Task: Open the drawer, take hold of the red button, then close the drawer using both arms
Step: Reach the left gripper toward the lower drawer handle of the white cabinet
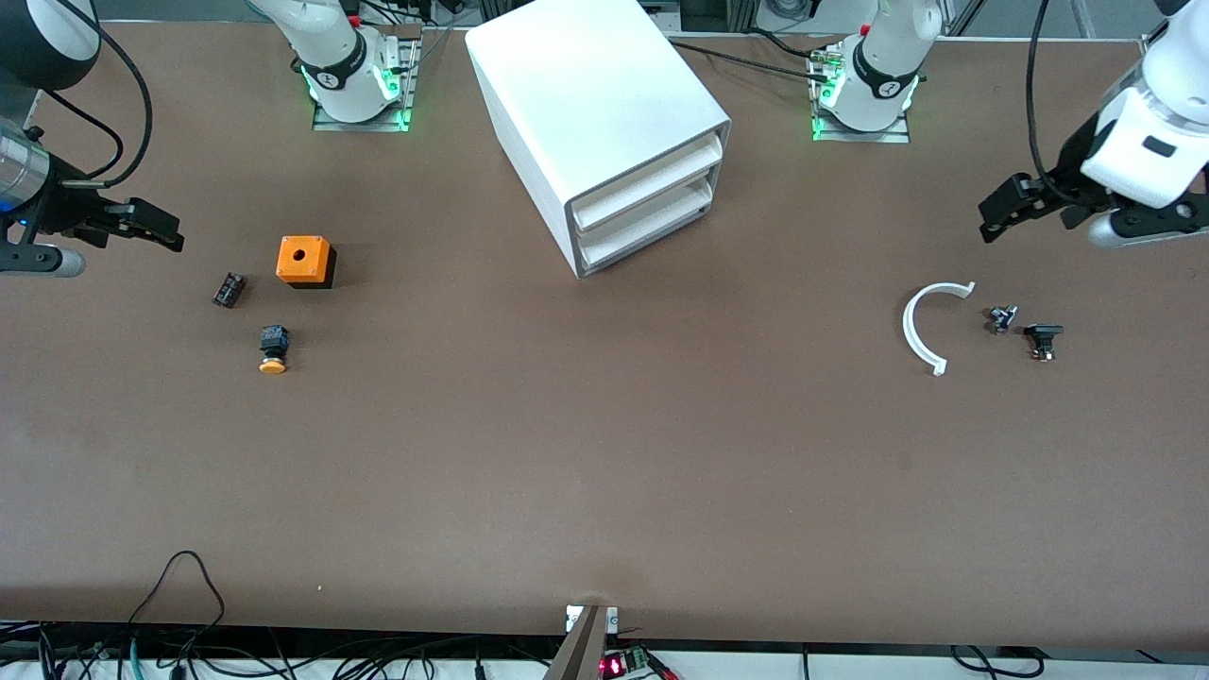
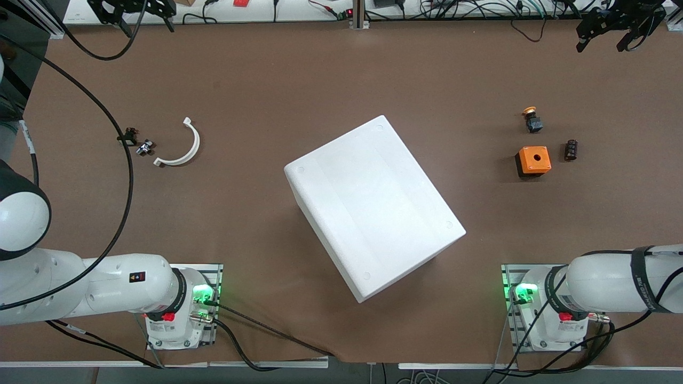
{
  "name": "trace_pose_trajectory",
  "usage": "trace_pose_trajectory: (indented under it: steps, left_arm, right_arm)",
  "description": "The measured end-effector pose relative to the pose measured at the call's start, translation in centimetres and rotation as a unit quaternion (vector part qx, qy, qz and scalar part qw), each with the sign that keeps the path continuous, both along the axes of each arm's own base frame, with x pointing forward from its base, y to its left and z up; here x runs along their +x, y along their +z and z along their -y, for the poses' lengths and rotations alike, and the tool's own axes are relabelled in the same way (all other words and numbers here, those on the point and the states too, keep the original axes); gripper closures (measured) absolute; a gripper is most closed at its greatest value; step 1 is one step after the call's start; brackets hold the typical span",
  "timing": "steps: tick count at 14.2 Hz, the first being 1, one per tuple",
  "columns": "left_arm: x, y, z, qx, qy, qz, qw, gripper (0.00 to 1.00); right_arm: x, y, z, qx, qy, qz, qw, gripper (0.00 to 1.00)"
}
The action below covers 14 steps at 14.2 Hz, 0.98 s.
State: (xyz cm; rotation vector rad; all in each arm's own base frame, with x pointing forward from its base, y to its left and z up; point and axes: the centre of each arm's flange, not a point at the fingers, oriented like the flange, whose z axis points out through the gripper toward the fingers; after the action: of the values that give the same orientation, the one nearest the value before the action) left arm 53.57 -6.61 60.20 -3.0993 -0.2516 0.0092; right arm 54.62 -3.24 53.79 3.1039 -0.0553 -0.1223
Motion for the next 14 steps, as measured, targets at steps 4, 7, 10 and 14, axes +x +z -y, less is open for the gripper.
trace_pose_trajectory:
  steps: [4,7,10,14]
  left_arm:
    - [0.9,-4.2,4.8,-0.003,-0.046,-0.042,0.998,0.0]
    - [2.3,-10.4,7.1,-0.02,-0.066,-0.099,0.993,0.0]
    - [3.5,-16.9,8.8,-0.11,-0.049,-0.172,0.978,0.0]
    - [2.9,-23.7,11.2,-0.243,-0.006,-0.232,0.942,0.0]
  right_arm:
    - [0.0,0.0,0.0,0.0,0.0,0.0,1.0,0.0]
    - [0.0,0.0,0.1,0.0,-0.001,0.0,1.0,0.0]
    - [0.0,0.0,0.2,0.0,-0.002,0.0,1.0,0.0]
    - [0.1,0.1,0.2,0.0,-0.004,0.003,1.0,0.0]
